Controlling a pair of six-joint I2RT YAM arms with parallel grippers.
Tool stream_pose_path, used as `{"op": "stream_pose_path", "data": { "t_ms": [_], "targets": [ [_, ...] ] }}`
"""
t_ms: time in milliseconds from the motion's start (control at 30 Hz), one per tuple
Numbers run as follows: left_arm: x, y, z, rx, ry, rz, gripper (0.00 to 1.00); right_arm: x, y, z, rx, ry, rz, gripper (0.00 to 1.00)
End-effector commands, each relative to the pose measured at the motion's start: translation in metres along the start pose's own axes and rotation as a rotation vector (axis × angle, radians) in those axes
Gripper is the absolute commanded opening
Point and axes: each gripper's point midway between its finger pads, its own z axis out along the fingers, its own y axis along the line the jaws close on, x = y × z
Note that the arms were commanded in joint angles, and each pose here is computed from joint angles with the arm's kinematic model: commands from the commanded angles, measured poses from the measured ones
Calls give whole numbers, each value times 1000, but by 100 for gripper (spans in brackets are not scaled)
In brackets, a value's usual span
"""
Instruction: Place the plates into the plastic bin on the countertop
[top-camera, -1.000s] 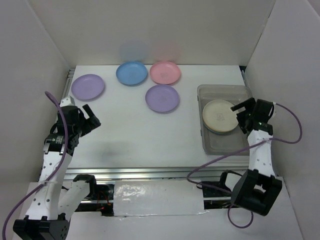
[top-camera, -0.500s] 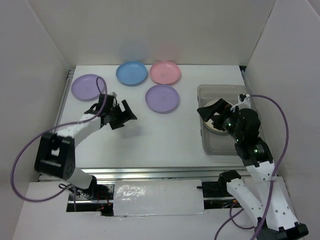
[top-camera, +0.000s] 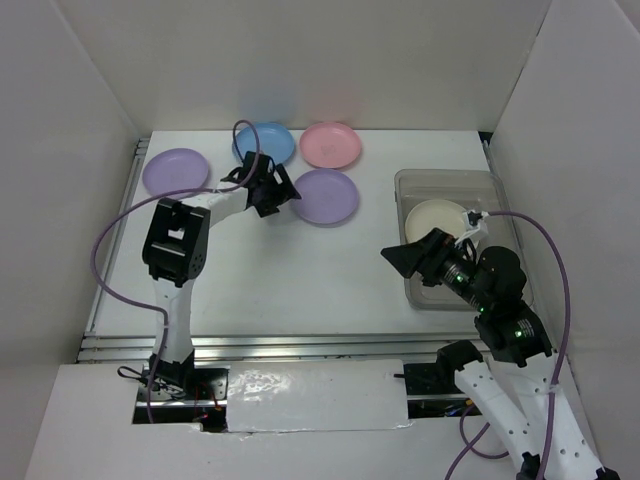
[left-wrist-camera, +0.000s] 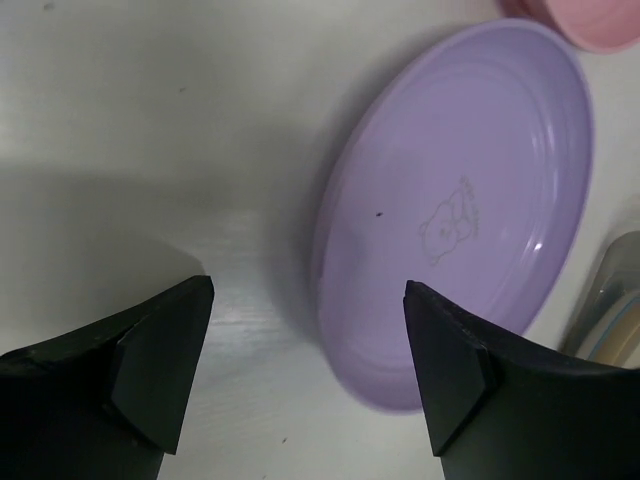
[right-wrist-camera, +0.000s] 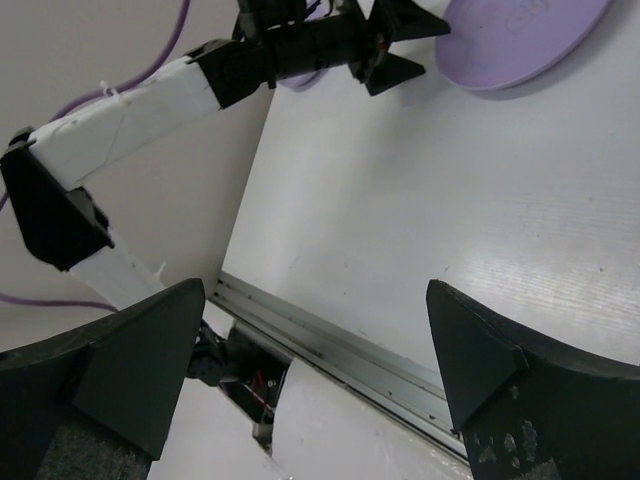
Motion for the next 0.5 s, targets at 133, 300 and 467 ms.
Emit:
{"op": "stream_pose_path", "data": {
  "t_ms": [133, 300, 467],
  "targets": [
    [17, 12, 24, -135, 32, 9, 70, 4, 13, -6, -63, 18, -30, 100],
    [12, 24, 17, -215, -33, 15, 32, 1, 15, -10, -73, -3, -33, 100],
    [12, 22, 9, -250, -18, 79, 0, 1, 13, -10, -65, -6, -34, 100]
  ]
}}
